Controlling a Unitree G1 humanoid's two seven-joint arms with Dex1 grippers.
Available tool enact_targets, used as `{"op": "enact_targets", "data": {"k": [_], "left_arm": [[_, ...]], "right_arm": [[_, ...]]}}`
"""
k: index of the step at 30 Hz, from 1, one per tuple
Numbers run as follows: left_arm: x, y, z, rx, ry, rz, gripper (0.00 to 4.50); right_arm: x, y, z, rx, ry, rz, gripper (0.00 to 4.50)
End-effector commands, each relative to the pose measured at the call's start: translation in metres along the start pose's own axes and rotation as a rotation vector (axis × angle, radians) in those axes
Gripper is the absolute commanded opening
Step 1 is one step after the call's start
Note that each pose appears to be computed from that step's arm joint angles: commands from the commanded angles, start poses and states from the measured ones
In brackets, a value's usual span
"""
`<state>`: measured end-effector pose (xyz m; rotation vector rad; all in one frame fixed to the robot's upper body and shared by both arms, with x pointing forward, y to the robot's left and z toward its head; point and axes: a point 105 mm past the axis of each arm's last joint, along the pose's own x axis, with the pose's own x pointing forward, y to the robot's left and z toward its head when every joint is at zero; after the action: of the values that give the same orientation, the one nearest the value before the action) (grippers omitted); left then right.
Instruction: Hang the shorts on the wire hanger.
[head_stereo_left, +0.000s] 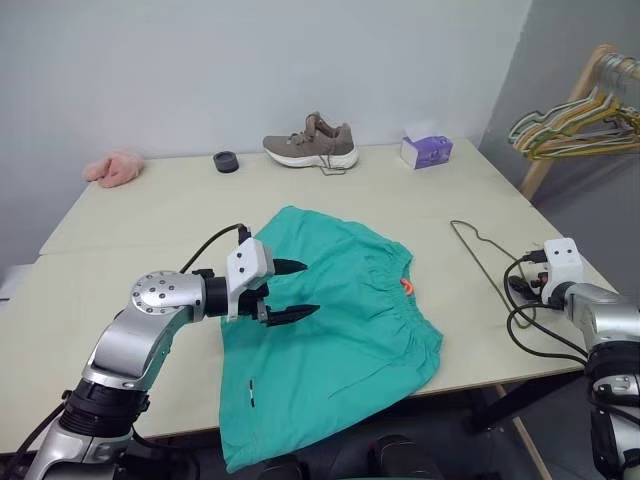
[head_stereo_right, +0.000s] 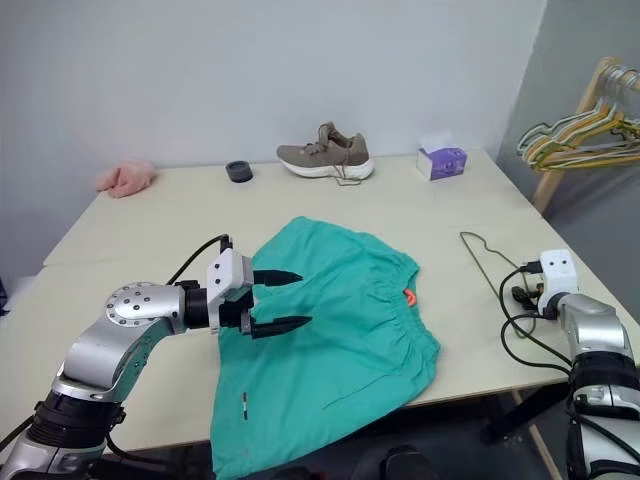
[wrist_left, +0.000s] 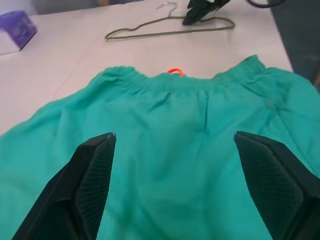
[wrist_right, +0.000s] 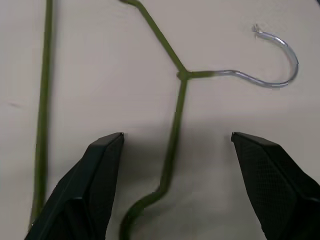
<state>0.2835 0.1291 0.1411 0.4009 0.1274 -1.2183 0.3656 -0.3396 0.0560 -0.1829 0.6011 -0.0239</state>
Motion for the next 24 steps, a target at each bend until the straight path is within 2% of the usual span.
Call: {"op": "enact_targets", "data": {"k": [1,6,11,15,18,20,23,24], "left_arm": [[-0.002,0.000,0.017,0.060,-0.032,-0.028,4.02],[-0.001,0.002,0.023,0.080,-0.037,-0.030,4.02],[-0.001,0.005,0.026,0.085,-0.038,-0.014,4.02],[-0.005,0.014,0.026,0.072,-0.037,0.041,4.02],[-0.012,0.032,0.023,0.044,-0.037,0.140,4.02],[-0.019,0.048,0.021,0.004,-0.046,0.230,4.02],[-0.031,0.069,0.015,-0.030,-0.034,0.335,4.49],[-0.034,0.073,0.014,-0.045,-0.035,0.352,4.49]], "right_arm": [[0.005,0.003,-0.019,0.033,0.111,0.054,3.27],[0.008,0.006,-0.047,0.059,0.255,0.072,1.82],[0.011,0.000,-0.052,0.118,0.270,-0.002,0.08],[0.014,-0.005,-0.032,0.090,0.194,-0.031,0.03],[0.016,0.003,0.003,-0.021,0.072,0.016,0.03],[0.014,0.017,0.035,-0.159,-0.047,0.077,0.03],[-0.001,0.049,0.076,-0.388,-0.216,0.190,0.00],[-0.007,0.059,0.085,-0.445,-0.257,0.222,0.00]]}}
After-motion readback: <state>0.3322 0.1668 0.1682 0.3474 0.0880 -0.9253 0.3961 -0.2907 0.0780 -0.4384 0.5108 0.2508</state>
